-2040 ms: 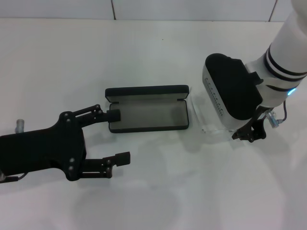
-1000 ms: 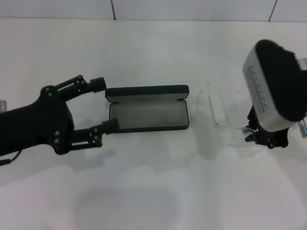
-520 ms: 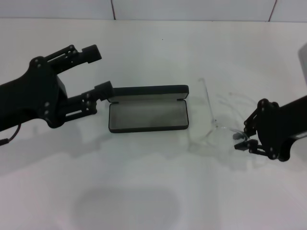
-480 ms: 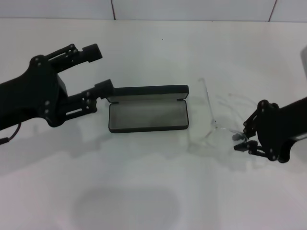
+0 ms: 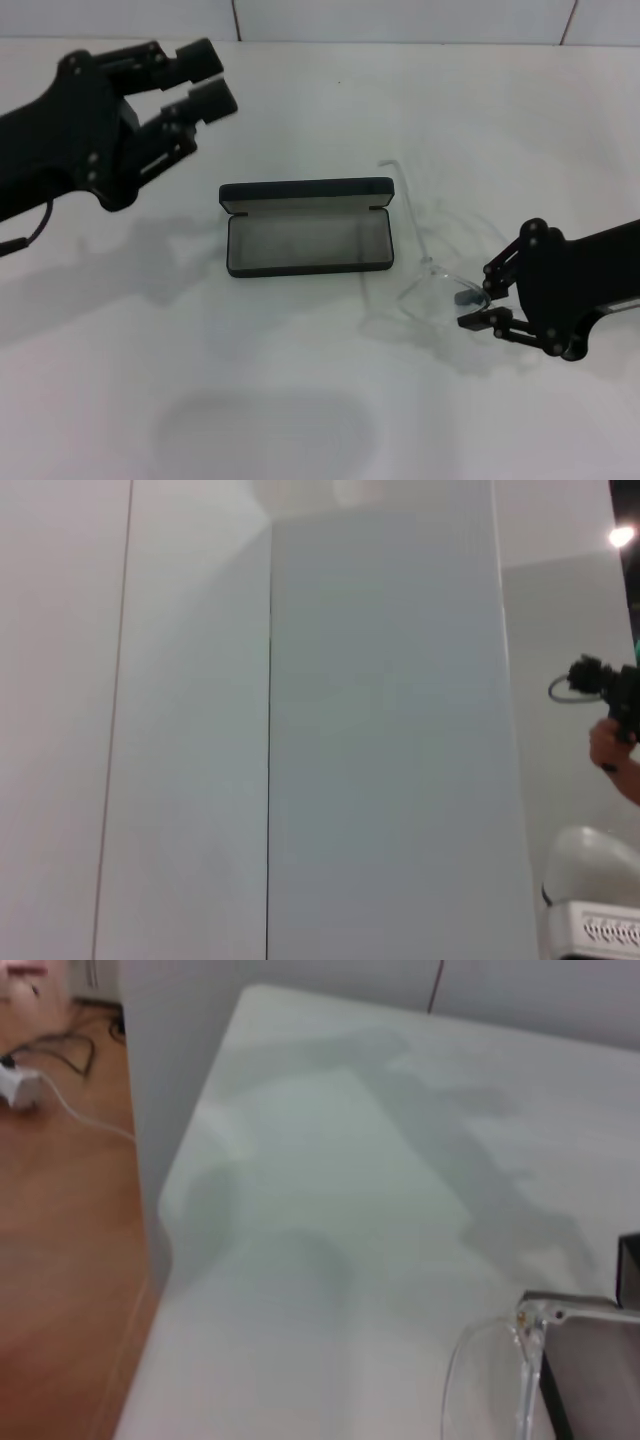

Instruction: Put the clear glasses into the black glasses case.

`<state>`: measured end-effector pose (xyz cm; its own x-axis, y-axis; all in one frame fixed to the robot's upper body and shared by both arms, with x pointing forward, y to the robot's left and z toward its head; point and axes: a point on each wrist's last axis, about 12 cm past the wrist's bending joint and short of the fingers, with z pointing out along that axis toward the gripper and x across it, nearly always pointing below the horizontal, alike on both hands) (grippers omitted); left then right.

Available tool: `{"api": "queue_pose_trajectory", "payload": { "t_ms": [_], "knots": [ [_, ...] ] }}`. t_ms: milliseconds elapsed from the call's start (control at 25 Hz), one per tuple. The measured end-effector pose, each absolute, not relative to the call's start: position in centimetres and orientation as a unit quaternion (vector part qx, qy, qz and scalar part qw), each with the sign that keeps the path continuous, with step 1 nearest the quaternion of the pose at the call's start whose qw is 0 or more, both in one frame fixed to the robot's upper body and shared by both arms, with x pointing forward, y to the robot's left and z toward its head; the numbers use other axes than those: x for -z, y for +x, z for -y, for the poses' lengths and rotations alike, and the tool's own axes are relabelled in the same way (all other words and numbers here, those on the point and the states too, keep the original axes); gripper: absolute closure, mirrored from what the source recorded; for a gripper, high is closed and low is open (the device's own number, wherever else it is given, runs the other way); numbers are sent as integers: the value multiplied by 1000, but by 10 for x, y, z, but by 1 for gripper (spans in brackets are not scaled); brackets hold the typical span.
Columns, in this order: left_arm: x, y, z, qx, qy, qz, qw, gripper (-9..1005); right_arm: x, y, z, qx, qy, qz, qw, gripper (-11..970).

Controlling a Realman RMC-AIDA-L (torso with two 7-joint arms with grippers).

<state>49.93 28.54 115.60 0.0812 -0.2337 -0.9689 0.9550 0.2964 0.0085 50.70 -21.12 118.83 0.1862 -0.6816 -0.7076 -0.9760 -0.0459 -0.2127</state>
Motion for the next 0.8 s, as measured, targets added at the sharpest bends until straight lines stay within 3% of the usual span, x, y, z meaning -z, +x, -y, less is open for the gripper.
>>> {"api": "queue_pose_trajectory", "payload": {
  "t_ms": [80,320,520,800],
  "knots": [
    [-1158,500,-284,470,365,-485,641,572,-1187,505,211,-230,-687,-593,350,849],
    [-1160,500,-277,481,367,-472,641,805,-1177,500,212,-283,-673,-570,376,849],
    [-1162,502,-267,495,376,-459,635,928,-1162,500,210,-339,-653,-543,404,849],
    [-1165,507,-251,513,390,-443,623,929,-1146,501,206,-410,-618,-508,438,849]
  ]
}}
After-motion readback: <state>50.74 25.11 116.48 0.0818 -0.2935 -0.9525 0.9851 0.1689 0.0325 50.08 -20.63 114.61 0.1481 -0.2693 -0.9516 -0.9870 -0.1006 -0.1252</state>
